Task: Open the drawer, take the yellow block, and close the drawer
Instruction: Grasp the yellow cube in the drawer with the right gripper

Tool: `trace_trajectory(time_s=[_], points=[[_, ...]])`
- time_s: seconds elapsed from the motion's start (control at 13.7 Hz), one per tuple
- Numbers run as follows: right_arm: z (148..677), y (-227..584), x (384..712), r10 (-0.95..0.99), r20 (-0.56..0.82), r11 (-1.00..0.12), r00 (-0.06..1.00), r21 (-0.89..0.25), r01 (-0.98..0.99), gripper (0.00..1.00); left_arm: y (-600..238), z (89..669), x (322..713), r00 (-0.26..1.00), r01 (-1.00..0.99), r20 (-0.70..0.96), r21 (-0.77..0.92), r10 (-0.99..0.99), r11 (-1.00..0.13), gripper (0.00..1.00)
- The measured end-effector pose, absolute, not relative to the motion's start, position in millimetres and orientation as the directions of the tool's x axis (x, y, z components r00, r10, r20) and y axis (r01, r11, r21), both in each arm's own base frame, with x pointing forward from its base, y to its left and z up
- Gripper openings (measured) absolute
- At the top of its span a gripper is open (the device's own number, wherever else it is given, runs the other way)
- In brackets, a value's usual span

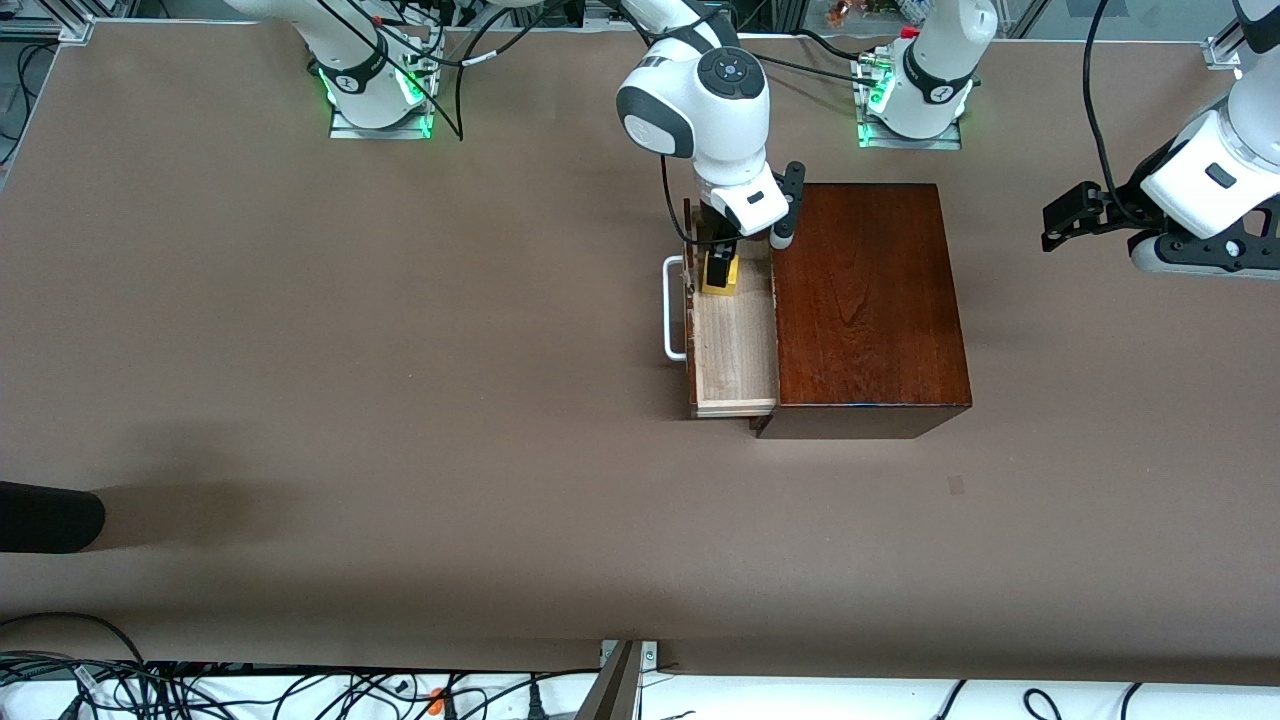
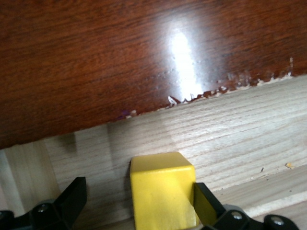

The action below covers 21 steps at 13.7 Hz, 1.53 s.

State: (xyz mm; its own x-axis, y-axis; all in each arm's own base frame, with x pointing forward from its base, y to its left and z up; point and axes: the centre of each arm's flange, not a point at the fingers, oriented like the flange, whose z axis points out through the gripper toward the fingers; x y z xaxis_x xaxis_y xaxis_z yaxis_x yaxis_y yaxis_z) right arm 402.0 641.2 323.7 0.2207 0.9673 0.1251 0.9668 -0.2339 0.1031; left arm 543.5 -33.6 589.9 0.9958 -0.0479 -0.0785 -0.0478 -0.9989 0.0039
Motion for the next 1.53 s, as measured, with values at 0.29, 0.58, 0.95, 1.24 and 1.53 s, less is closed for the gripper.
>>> trace_trajectory(time_s=[0.29,0.58,0.95,1.24,1.53], points=[[322,642,403,0.971,0.122,-0.221,0.208,0.105,0.970,1.00,-34,590,543,0.996,-0.049,-0.079,0.004,-0.049,-0.999,1.00],[332,644,405,0.971,0.118,-0.221,0.208,0.105,0.970,1.00,-34,590,543,0.996,-0.049,-0.079,0.004,-0.049,-0.999,1.00],[333,644,405,0.972,0.113,-0.220,0.208,0.104,0.970,1.00,-35,590,543,0.996,-0.050,-0.079,0.004,-0.050,-0.999,1.00],[326,643,406,0.975,0.099,-0.207,0.197,0.106,0.973,1.00,-37,590,543,0.995,-0.054,-0.078,0.004,-0.054,-0.999,1.00],[315,639,412,0.977,0.085,-0.203,0.194,0.106,0.973,1.00,-39,590,543,0.995,-0.057,-0.077,0.004,-0.057,-0.998,1.00]])
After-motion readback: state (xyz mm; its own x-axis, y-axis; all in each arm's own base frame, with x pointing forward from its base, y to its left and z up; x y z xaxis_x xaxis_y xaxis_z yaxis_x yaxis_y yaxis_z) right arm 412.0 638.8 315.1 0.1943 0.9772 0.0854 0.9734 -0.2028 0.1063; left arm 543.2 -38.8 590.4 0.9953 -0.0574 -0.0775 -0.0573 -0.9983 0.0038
